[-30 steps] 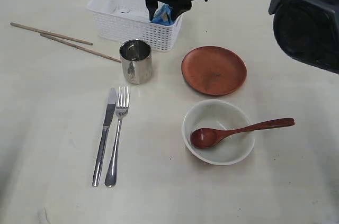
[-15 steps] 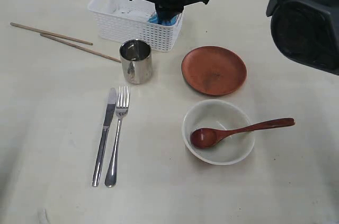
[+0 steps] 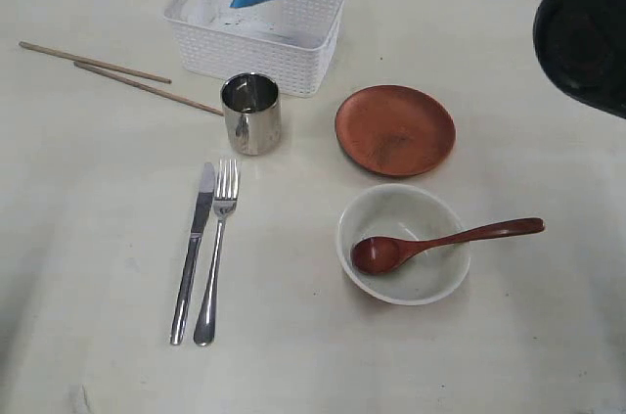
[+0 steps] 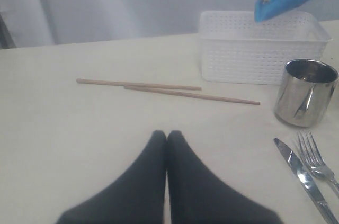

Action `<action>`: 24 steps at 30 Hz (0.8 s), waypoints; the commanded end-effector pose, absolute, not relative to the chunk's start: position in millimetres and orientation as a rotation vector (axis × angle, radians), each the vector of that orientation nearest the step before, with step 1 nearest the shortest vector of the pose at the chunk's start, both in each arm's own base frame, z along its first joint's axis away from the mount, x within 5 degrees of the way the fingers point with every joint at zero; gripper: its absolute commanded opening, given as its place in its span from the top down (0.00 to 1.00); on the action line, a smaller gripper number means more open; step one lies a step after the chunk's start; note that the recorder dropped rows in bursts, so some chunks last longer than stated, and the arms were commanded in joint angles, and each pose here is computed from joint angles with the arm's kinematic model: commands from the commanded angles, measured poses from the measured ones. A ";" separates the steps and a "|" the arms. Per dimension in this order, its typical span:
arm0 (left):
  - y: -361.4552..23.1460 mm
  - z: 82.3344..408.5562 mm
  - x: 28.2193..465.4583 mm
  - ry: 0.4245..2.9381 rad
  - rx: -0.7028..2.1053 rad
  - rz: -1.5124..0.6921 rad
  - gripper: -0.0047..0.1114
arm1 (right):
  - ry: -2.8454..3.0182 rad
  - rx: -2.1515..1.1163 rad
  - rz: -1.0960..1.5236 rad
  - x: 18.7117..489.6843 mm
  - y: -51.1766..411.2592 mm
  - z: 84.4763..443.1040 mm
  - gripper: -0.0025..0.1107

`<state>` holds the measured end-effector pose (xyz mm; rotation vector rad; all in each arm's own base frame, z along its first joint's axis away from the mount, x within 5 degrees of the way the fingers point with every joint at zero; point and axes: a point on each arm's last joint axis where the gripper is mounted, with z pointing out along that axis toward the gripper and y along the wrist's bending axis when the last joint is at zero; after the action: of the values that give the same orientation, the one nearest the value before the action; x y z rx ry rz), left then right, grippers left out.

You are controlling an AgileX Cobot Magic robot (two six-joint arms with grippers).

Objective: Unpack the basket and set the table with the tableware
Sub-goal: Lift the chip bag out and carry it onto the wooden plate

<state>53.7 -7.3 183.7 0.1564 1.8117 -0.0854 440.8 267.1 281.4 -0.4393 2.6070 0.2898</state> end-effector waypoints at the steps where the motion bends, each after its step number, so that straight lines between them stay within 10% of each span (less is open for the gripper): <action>1: -7.2 184.2 53.5 1.799 0.148 -0.089 0.96 | 2.568 -0.462 0.249 427.7 250.5 313.9 0.98; 15: -7.2 184.2 53.5 1.799 0.148 -0.089 0.96 | 2.782 -0.408 0.121 365.8 165.4 314.5 0.98; 24: -7.2 184.2 53.5 1.799 0.148 -0.089 0.96 | 2.934 -0.417 0.246 328.0 147.4 252.5 0.98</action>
<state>53.7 -7.3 183.7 0.1564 1.8117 -0.0854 332.7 146.1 265.6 -0.3825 2.9569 0.1605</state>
